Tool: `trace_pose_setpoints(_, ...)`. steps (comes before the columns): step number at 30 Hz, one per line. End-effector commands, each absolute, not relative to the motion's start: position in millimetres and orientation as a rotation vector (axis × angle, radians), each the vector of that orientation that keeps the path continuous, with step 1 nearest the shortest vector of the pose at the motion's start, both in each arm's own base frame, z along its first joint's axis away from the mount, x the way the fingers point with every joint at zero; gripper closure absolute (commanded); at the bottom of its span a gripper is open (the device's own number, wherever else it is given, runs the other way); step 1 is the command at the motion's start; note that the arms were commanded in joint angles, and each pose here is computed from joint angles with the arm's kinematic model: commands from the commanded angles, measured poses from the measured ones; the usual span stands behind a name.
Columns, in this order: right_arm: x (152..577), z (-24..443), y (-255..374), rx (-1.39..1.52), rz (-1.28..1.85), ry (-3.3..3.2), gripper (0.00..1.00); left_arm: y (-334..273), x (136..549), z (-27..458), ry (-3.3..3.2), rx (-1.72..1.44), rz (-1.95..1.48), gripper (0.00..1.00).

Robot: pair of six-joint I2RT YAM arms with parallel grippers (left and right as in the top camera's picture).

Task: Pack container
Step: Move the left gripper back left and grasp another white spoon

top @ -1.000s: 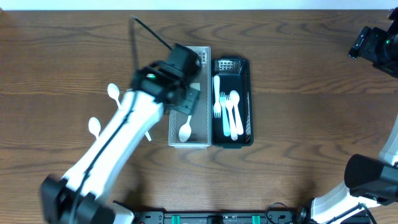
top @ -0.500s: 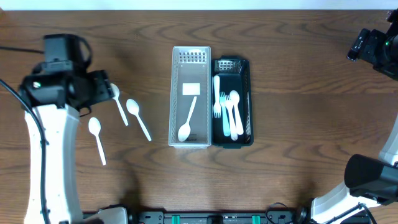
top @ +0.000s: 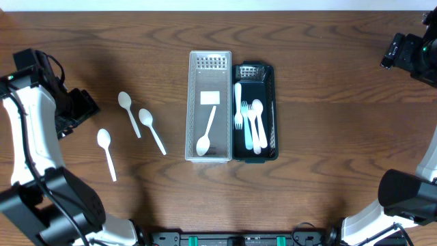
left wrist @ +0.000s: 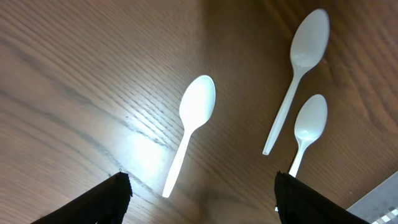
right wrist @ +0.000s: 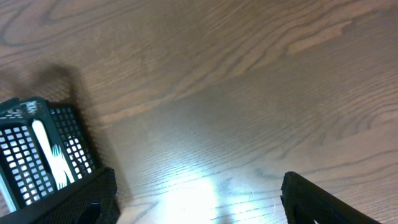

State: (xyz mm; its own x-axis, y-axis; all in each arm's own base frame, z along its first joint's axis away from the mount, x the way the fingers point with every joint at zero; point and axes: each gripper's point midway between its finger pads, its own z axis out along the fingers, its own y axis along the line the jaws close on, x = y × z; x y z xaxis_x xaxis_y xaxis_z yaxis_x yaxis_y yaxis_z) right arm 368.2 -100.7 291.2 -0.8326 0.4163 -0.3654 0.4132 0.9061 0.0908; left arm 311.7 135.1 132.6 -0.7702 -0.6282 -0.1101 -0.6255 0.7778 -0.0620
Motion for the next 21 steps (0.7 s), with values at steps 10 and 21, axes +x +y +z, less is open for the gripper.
trace_pose_setpoints(10,368.4,292.7,-98.0,0.572,0.008,2.689,0.12,122.5,311.7,88.5,2.999,-0.995,-0.173,0.24)
trace_pose_setpoints(21,369.4,292.4,-98.2,0.571,0.009,2.687,0.12,111.2,287.0,49.2,3.099,-0.9,-0.196,0.24)
